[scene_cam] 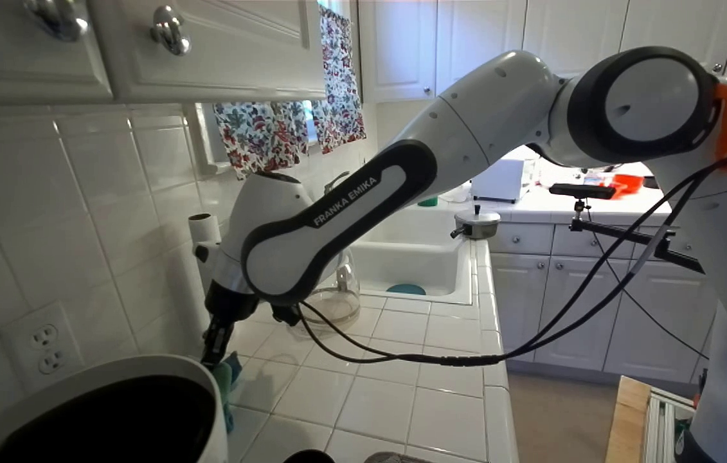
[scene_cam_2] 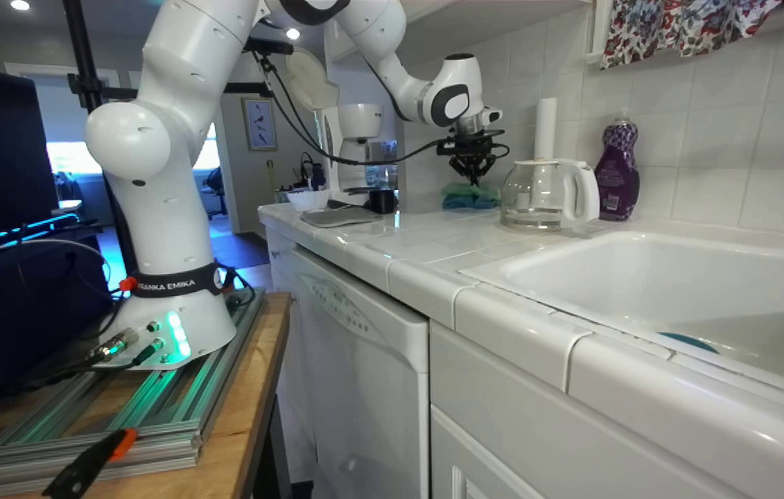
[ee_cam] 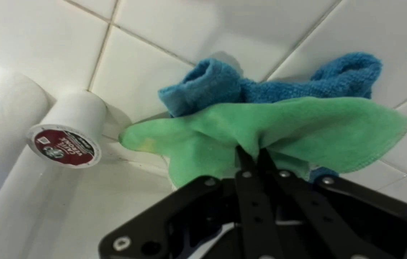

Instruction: Use the green towel to wipe the coffee maker.

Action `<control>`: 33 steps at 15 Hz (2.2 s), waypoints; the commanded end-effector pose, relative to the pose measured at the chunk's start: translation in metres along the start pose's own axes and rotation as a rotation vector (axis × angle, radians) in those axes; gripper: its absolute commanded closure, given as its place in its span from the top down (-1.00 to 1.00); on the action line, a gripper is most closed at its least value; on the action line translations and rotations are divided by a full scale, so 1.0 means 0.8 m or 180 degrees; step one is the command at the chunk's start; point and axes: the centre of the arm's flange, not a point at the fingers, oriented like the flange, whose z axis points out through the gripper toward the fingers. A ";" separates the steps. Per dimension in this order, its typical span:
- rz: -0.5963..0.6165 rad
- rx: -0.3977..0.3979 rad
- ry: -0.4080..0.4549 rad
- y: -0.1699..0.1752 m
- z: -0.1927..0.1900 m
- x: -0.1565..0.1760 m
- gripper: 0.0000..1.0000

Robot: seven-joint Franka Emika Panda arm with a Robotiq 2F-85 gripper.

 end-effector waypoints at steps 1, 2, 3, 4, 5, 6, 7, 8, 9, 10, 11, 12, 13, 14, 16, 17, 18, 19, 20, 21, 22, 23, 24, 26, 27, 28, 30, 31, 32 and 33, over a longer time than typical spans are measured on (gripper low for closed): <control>0.0167 -0.0171 0.0155 -0.019 -0.054 -0.058 -0.97; 0.0182 -0.0229 0.0171 -0.020 -0.062 -0.067 -0.97; 0.0201 -0.0282 0.0185 -0.022 -0.070 -0.075 -0.97; 0.0236 -0.0344 0.0205 -0.023 -0.082 -0.086 -0.97; 0.0277 -0.0391 0.0231 -0.024 -0.089 -0.096 -0.97; 0.0337 -0.0447 0.0255 -0.025 -0.099 -0.110 -0.97; 0.0373 -0.0498 0.0279 -0.027 -0.108 -0.120 -0.97; 0.0389 -0.0564 0.0298 -0.031 -0.123 -0.131 -0.97; 0.0409 -0.0624 0.0300 -0.034 -0.134 -0.140 -0.97; 0.0423 -0.0680 0.0298 -0.039 -0.147 -0.148 -0.97; 0.0439 -0.0724 0.0295 -0.045 -0.160 -0.155 -0.97; 0.0455 -0.0761 0.0288 -0.050 -0.171 -0.160 -0.97; 0.0503 -0.0789 0.0251 -0.057 -0.183 -0.165 -0.97; 0.0539 -0.0819 0.0232 -0.062 -0.193 -0.169 -0.97; 0.0650 -0.0903 0.0145 -0.076 -0.216 -0.179 -0.97; 0.0739 -0.0941 0.0090 -0.083 -0.228 -0.188 -0.97; 0.0830 -0.0974 0.0019 -0.087 -0.239 -0.195 -0.97; 0.0927 -0.0999 -0.0067 -0.090 -0.250 -0.205 -0.97; 0.1038 -0.1038 -0.0141 -0.093 -0.261 -0.213 -0.97; 0.1162 -0.1118 -0.0200 -0.095 -0.275 -0.221 -0.97; 0.1289 -0.1237 -0.0209 -0.096 -0.290 -0.226 -0.97; 0.1403 -0.1345 -0.0226 -0.097 -0.303 -0.228 -0.97; 0.1560 -0.1462 -0.0226 -0.098 -0.315 -0.229 -0.97; 0.1885 -0.1609 -0.0216 -0.096 -0.338 -0.236 -0.97; 0.2036 -0.1684 -0.0222 -0.095 -0.349 -0.239 -0.97; 0.2194 -0.1756 -0.0212 -0.087 -0.359 -0.246 -0.97; 0.2496 -0.1909 -0.0133 -0.074 -0.377 -0.257 -0.97; 0.2643 -0.1977 -0.0065 -0.065 -0.384 -0.262 -0.97; 0.2752 -0.2023 0.0114 -0.056 -0.394 -0.267 -0.97; 0.2558 -0.1838 -0.0046 -0.060 -0.380 -0.253 -0.97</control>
